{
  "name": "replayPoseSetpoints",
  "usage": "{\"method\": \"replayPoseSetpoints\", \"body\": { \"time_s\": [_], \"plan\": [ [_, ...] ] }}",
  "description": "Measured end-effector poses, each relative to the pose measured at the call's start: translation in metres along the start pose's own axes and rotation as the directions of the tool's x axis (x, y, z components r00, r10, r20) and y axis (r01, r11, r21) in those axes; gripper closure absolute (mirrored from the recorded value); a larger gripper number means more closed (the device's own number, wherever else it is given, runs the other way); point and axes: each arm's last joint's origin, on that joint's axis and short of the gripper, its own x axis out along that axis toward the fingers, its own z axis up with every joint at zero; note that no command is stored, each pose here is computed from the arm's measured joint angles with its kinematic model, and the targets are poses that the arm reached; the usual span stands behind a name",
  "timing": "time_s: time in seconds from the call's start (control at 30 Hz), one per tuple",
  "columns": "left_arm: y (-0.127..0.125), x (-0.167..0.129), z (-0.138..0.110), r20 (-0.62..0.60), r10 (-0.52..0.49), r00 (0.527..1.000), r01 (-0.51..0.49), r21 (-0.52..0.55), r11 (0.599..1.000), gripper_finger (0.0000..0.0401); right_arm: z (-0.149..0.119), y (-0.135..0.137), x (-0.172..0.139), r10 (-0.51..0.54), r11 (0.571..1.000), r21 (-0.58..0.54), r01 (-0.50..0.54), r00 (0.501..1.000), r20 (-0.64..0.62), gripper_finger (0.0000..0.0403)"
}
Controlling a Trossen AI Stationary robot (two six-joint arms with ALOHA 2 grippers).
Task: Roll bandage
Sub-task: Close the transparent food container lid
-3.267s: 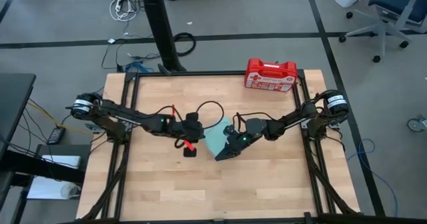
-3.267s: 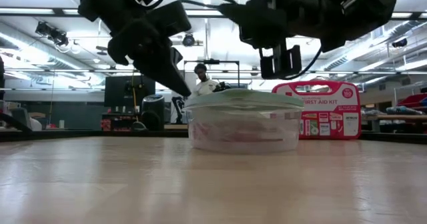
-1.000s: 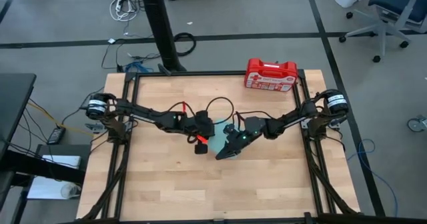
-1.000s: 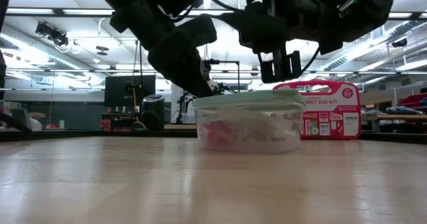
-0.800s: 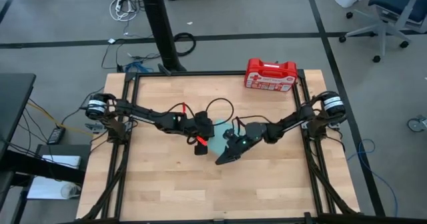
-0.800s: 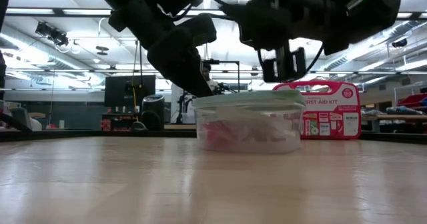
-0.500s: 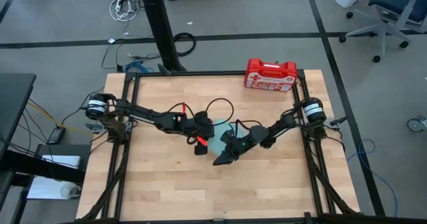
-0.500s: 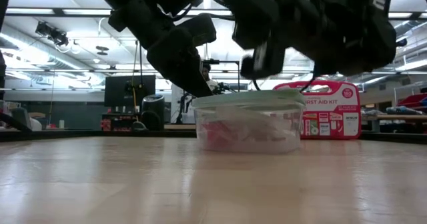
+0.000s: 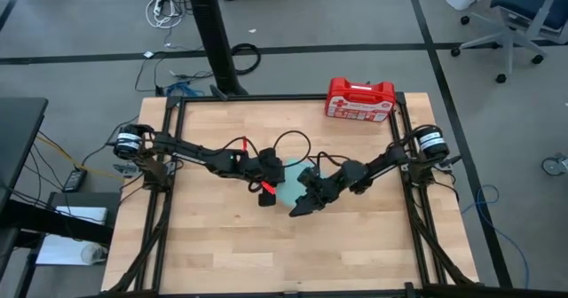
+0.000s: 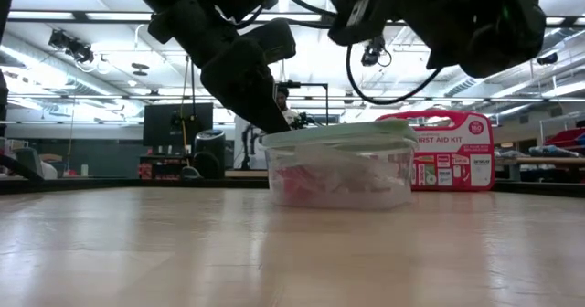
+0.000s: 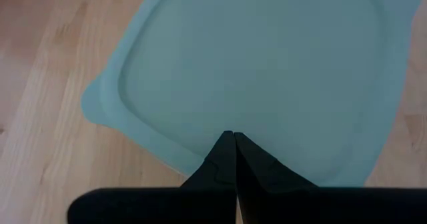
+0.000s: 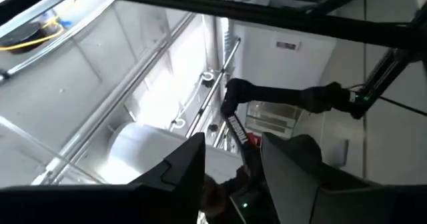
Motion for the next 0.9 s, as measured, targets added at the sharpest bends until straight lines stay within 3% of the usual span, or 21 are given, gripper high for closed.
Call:
{"method": "replayPoseSetpoints", "body": {
  "time_s": [0.1,0.13,0.2,0.23,0.27,0.33,0.53,0.73,0.83,0.87,0.9],
  "plan": [
    [0.0,0.0,0.0,0.0,0.0,1.0,0.0,-0.005,1.0,0.0401,0.004,-0.003,-0.002,-0.028,1.0,0.005,0.028,1.0,0.004,0.0254],
    [0.0,0.0,0.0,-0.001,-0.003,1.0,0.003,-0.008,1.0,0.0401,0.006,-0.012,-0.006,-0.094,0.995,0.033,0.094,0.995,0.013,0.0254],
    [0.0,0.0,0.0,0.005,-0.016,1.0,0.016,-0.012,1.0,0.0401,0.007,-0.044,-0.024,-0.294,0.939,0.187,0.289,0.956,0.002,0.0254],
    [-0.001,0.0,0.0,-0.002,-0.023,1.0,0.023,-0.015,1.0,0.0401,0.009,-0.05,-0.029,-0.316,0.928,0.212,0.308,0.949,0.006,0.0254],
    [-0.001,0.0,-0.001,-0.003,-0.025,1.0,0.025,-0.018,1.0,0.0401,0.009,-0.054,-0.034,-0.318,0.929,0.205,0.308,0.948,0.018,0.0254],
    [-0.001,0.0,-0.001,-0.006,-0.032,0.999,0.032,-0.019,0.999,0.0401,0.01,-0.049,-0.034,-0.194,0.973,0.135,0.187,0.98,0.046,0.0254],
    [-0.001,0.0,-0.001,-0.013,-0.037,0.999,0.037,-0.006,0.999,0.0401,0.003,-0.035,-0.022,-0.147,0.982,0.12,0.146,0.989,-0.002,0.0254],
    [-0.001,0.0,-0.002,-0.017,-0.036,0.999,0.036,-0.014,0.999,0.0401,0.002,0.003,-0.012,-0.022,1.0,0.001,0.022,1.0,0.009,0.0254],
    [-0.001,0.0,-0.002,-0.018,-0.036,0.999,0.036,-0.021,0.999,0.0401,0.003,0.003,-0.012,-0.028,0.999,-0.019,0.028,0.999,0.023,0.0254],
    [-0.001,0.0,-0.002,-0.018,-0.037,0.999,0.037,-0.022,0.999,0.0401,0.003,-0.005,-0.014,-0.07,0.997,-0.006,0.071,0.997,0.026,0.0254],
    [-0.001,0.0,-0.002,-0.017,-0.037,0.999,0.037,-0.021,0.999,0.0401,0.003,-0.023,-0.023,-0.18,0.982,0.057,0.178,0.983,0.031,0.0254]
  ]
}}
